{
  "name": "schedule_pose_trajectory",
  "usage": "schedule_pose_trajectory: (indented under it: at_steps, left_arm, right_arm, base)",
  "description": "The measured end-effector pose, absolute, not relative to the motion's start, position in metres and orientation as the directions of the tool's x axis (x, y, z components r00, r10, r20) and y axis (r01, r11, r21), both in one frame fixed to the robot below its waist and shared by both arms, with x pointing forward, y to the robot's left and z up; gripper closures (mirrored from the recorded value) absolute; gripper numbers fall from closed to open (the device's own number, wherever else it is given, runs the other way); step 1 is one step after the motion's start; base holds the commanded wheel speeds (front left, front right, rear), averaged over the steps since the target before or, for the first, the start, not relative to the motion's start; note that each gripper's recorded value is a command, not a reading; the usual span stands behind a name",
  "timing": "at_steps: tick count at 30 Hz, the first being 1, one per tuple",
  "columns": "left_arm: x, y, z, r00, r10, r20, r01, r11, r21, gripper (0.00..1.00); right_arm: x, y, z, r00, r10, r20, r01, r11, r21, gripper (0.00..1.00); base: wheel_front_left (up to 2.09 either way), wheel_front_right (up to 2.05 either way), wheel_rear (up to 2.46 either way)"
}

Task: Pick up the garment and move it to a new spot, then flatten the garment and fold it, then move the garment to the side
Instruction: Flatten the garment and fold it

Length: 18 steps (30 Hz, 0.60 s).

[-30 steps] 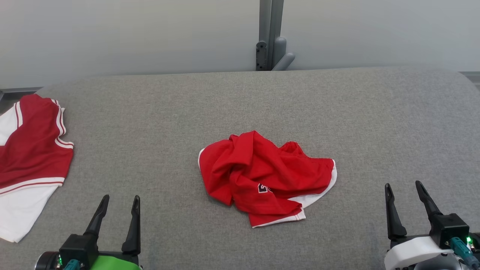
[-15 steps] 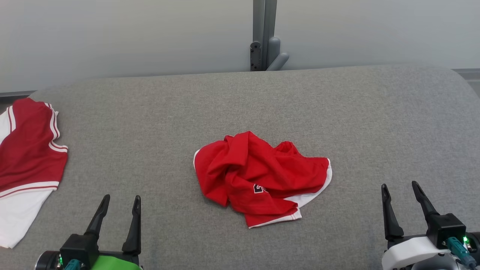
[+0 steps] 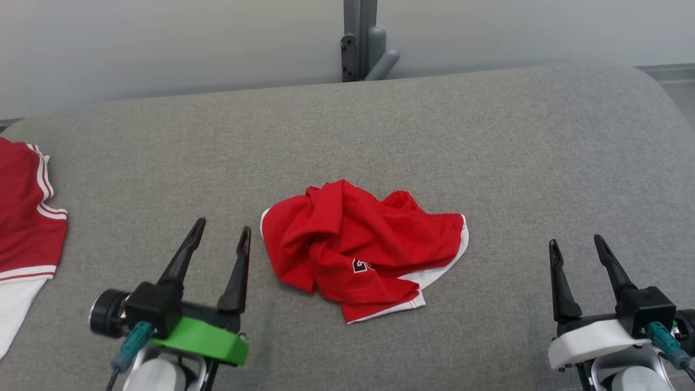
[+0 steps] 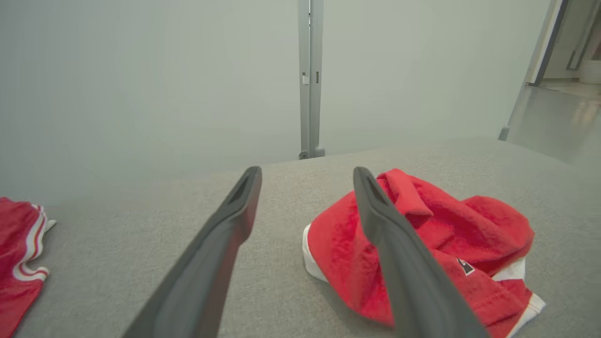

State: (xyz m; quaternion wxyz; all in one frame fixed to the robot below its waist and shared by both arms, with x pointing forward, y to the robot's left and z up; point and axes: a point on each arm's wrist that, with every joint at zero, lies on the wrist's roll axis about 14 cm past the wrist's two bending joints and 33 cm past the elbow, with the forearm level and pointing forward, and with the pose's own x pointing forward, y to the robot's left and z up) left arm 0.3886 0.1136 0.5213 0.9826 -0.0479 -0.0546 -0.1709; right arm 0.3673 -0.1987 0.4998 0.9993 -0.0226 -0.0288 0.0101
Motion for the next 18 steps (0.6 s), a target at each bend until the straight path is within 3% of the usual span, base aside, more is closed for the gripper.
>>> schedule_pose_trajectory:
  at_steps: [6,12,18]
  left_arm:
    - [0.419,0.034,0.543,0.818,-0.56,0.132,0.569,0.821,-0.037,0.0]
    - [0.422,-0.038,0.51,0.658,-0.747,-0.092,0.751,0.66,0.017,0.0]
    - [0.421,-0.076,0.48,0.555,-0.798,-0.235,0.807,0.585,-0.082,0.0]
  right_arm:
    - [0.376,-0.208,0.496,0.999,-0.008,0.046,0.01,0.999,-0.042,0.0]
    - [0.367,-0.231,0.484,0.997,-0.081,0.005,0.081,0.996,-0.033,0.0]
    - [0.358,-0.248,0.481,0.99,-0.14,-0.006,0.14,0.99,-0.017,0.0]
  base:
    - [0.0,0.0,0.0]
    - [0.0,0.0,0.0]
    - [0.0,0.0,0.0]
